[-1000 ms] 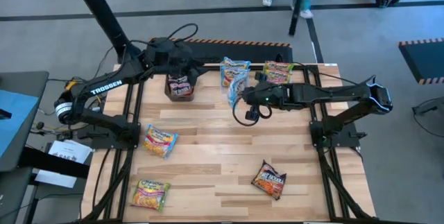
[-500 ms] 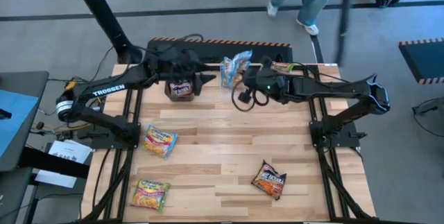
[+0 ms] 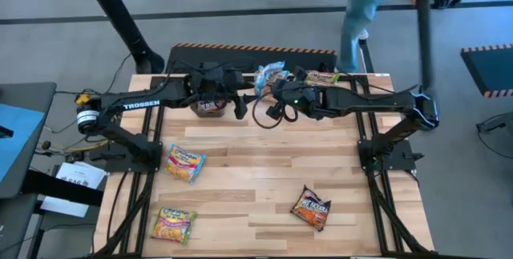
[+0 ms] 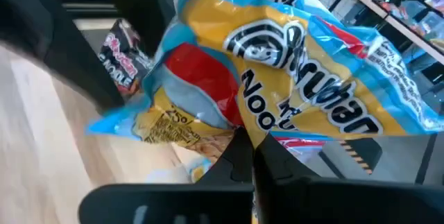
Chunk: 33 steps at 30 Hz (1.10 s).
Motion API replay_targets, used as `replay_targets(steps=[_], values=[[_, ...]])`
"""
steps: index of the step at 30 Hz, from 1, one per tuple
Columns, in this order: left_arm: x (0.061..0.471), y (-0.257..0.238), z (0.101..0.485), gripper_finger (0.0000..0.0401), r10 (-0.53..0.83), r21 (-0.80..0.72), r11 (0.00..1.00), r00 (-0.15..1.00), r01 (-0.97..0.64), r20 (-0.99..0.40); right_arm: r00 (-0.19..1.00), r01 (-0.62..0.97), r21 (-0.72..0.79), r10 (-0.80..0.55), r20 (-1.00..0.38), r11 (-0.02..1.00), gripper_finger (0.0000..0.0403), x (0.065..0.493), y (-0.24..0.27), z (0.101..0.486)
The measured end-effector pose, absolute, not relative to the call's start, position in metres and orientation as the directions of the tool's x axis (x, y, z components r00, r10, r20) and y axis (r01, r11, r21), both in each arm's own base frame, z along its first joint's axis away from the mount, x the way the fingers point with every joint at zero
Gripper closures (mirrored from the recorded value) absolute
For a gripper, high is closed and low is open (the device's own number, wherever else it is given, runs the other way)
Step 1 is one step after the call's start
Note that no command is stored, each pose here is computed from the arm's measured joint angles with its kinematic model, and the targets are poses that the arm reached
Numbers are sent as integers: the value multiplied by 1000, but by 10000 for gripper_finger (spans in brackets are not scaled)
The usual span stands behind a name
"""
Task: Sort Maruchan noodles
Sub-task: Put the right blue noodle pack into the left transparent bin
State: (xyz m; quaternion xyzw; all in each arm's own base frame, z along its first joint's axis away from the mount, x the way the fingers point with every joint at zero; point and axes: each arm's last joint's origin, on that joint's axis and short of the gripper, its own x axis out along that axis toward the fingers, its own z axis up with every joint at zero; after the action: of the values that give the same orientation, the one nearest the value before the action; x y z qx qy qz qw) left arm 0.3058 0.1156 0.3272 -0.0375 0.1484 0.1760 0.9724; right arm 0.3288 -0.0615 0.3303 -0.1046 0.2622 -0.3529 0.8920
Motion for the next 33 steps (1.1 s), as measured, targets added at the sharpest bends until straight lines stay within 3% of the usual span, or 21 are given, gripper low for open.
replay_targets(steps=[13, 23, 33], values=[[306, 116, 330, 203, 351, -44, 925, 894, -377, -277, 582, 553, -365, -661, -474, 748, 398, 342, -58, 304], [306, 116, 330, 203, 330, -85, 927, 902, -365, -279, 652, 567, -210, -590, -476, 796, 398, 346, -56, 306], [306, 116, 330, 212, 328, -69, 931, 901, -360, -283, 694, 539, -185, -558, -455, 822, 398, 350, -43, 311]])
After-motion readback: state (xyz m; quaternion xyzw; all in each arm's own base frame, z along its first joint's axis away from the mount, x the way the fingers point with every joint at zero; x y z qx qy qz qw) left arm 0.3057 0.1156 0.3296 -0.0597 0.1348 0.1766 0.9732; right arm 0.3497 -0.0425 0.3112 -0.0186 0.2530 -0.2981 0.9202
